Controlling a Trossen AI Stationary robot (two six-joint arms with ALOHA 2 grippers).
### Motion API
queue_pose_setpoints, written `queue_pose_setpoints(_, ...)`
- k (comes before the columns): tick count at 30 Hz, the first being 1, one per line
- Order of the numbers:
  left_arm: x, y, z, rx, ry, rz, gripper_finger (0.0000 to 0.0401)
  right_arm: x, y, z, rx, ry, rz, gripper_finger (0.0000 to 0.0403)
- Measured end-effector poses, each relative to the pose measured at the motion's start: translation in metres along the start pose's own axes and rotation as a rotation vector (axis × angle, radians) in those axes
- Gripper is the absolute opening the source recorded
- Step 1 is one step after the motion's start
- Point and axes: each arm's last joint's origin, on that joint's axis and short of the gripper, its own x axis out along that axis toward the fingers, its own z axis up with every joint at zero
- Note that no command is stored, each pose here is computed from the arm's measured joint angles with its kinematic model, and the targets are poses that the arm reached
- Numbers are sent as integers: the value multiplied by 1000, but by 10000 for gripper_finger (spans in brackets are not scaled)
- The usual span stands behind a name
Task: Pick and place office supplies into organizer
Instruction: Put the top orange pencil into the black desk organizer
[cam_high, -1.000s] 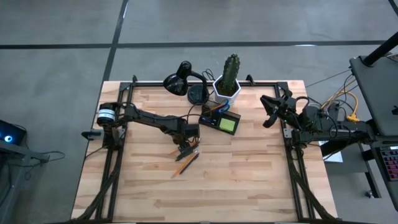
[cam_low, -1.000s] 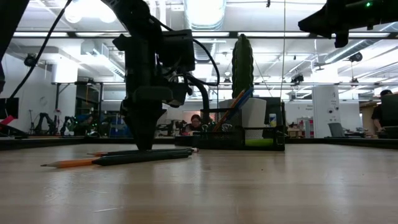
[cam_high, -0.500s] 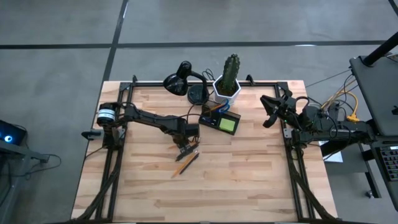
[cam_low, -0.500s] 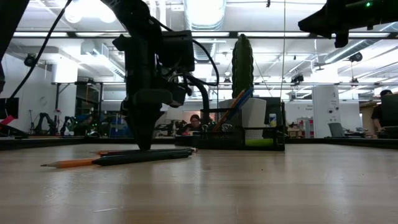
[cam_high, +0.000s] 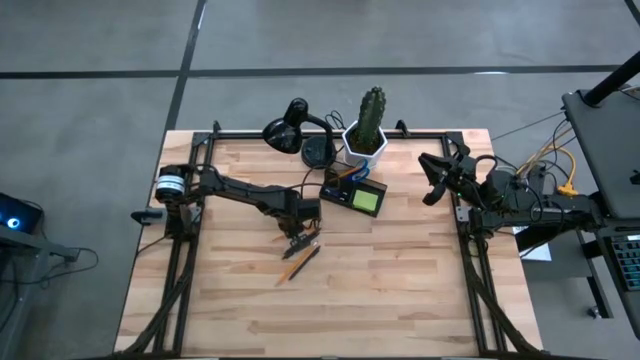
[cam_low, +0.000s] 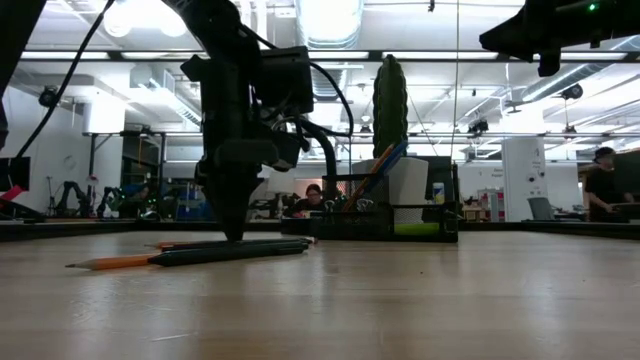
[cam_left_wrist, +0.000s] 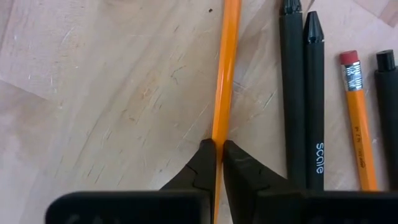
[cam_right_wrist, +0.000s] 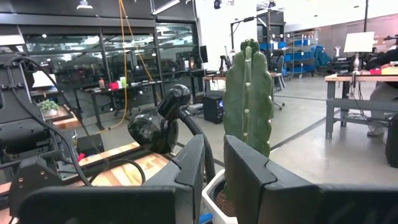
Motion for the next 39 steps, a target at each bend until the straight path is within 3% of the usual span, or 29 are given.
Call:
queue_pose_setpoints(34,-11,0,0,42,-26,-21,0,0,0,0,4,0,0,53)
queue_pose_setpoints(39,-21,-3,4,71,-69,-46,31,0,0,0,4,0,0,53)
